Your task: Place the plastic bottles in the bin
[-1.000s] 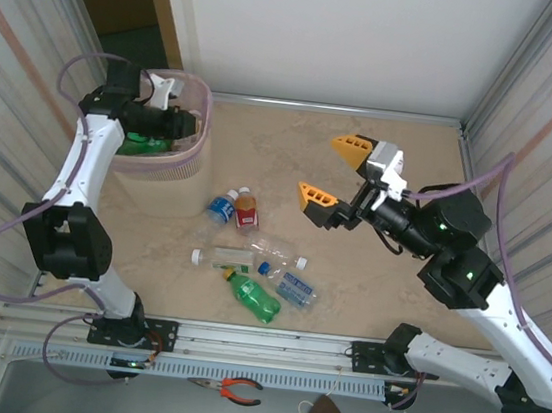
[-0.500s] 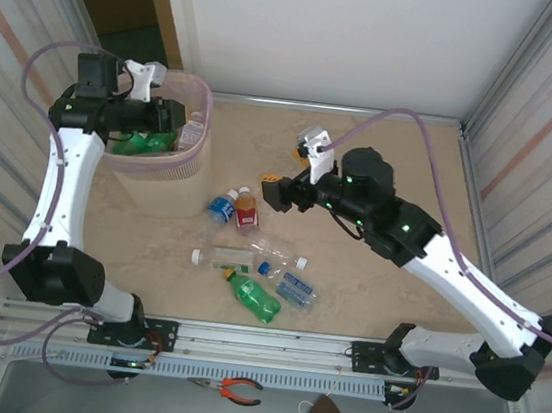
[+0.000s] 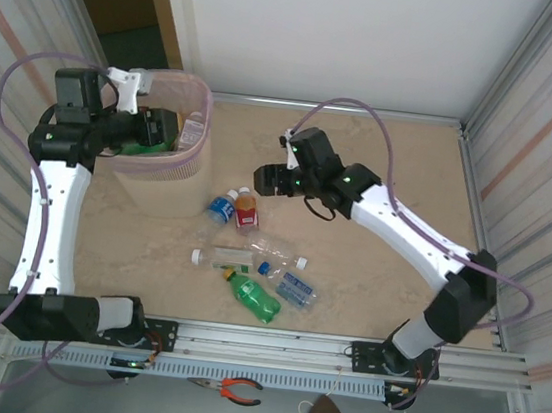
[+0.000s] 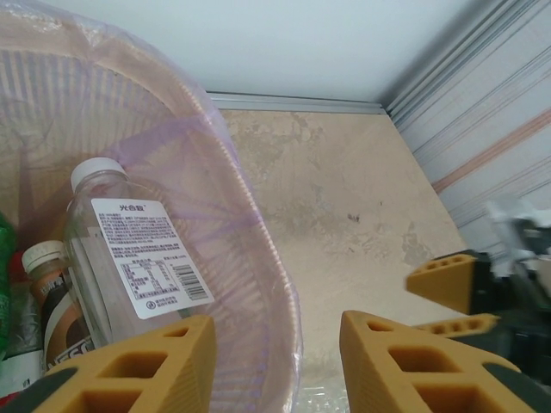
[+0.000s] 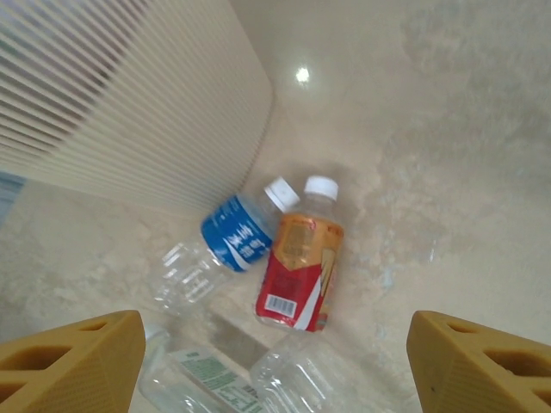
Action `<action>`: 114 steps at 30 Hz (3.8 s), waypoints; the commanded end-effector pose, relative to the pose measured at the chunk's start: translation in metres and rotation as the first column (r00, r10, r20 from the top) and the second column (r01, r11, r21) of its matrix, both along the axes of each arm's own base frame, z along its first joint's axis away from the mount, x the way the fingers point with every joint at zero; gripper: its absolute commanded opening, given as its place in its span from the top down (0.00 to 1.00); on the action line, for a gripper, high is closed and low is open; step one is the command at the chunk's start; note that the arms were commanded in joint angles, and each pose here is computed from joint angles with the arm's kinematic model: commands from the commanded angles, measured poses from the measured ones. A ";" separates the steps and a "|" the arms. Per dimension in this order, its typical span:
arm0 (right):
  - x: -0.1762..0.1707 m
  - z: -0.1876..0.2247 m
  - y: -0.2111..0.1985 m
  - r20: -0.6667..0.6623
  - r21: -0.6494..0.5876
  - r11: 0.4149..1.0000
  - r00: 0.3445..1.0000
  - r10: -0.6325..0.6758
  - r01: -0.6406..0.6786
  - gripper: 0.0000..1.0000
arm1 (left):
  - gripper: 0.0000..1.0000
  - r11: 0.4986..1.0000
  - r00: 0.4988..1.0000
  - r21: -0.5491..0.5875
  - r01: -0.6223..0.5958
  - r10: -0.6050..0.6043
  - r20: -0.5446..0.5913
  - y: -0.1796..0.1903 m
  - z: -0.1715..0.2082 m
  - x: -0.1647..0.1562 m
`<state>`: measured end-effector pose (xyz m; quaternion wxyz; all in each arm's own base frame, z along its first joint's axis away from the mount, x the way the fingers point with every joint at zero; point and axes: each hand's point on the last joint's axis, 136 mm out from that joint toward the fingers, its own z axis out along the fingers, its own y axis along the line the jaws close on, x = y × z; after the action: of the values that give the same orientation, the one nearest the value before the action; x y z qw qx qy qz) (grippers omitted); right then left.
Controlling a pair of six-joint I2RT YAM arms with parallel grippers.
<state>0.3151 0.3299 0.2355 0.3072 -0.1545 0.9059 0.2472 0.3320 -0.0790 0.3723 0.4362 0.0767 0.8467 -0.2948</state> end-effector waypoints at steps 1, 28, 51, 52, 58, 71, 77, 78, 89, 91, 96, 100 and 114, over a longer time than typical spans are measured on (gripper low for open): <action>-0.011 -0.033 0.007 -0.129 -0.067 0.998 0.991 -0.017 0.008 0.20 | 0.57 1.000 1.000 -0.025 0.000 0.000 0.024 0.000 0.007 -0.008; -0.004 -0.188 0.059 -0.304 -0.372 0.928 0.948 -0.093 -0.028 0.14 | 0.55 1.000 1.000 -0.026 0.013 -0.013 0.018 -0.003 -0.003 -0.017; 0.033 -0.178 -0.032 -0.228 -0.463 0.877 0.939 -0.258 0.129 0.40 | 0.54 0.997 0.999 -0.068 0.026 -0.025 0.022 -0.007 0.002 -0.014; 0.034 -0.175 -0.038 -0.220 -0.464 0.875 0.938 -0.267 0.140 0.40 | 0.54 0.997 0.999 -0.071 0.026 -0.025 0.023 -0.007 0.003 -0.013; 0.037 -0.141 -0.065 -0.145 -0.406 0.890 0.948 -0.284 0.205 0.41 | 0.54 0.992 0.999 -0.117 0.045 -0.042 0.027 -0.011 0.006 -0.010; 0.025 -0.006 -0.068 0.173 -0.059 0.988 0.977 -0.128 0.140 0.43 | 0.44 0.963 0.988 -0.232 0.140 -0.120 0.101 -0.043 0.026 -0.010; 0.009 0.055 -0.065 0.367 0.109 0.993 0.927 -0.073 0.035 0.45 | 0.28 0.964 0.975 -0.190 0.188 -0.159 0.156 -0.079 0.039 -0.018; 0.006 0.063 -0.065 0.395 0.127 0.992 0.916 -0.068 0.019 0.45 | 0.26 0.962 0.972 -0.186 0.198 -0.169 0.162 -0.088 0.041 -0.020; -0.017 0.118 -0.064 0.560 0.210 0.975 0.827 -0.054 -0.078 0.47 | 0.15 0.943 0.936 -0.134 0.303 -0.269 0.226 -0.168 0.053 -0.035; -0.020 0.123 -0.062 0.573 0.213 0.973 0.818 -0.049 -0.091 0.47 | 0.15 0.944 0.932 -0.115 0.311 -0.279 0.231 -0.179 0.053 -0.037; -0.027 0.131 -0.059 0.592 0.210 0.972 0.805 -0.036 -0.111 0.47 | 0.15 0.953 0.930 -0.054 0.297 -0.276 0.244 -0.204 0.050 -0.036; -0.031 0.132 -0.057 0.599 0.204 0.972 0.801 -0.028 -0.118 0.47 | 0.15 0.949 0.923 -0.028 0.315 -0.299 0.243 -0.225 0.049 -0.036; -0.036 0.135 -0.059 0.609 0.199 0.973 0.792 -0.029 -0.118 0.47 | 0.37 0.949 0.923 -0.007 0.316 -0.305 0.233 -0.249 0.040 -0.034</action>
<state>0.2850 0.2750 0.3567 0.5727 -0.2098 0.7364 0.2926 0.2976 -0.3274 0.3944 0.4578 0.2347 0.7746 -0.3679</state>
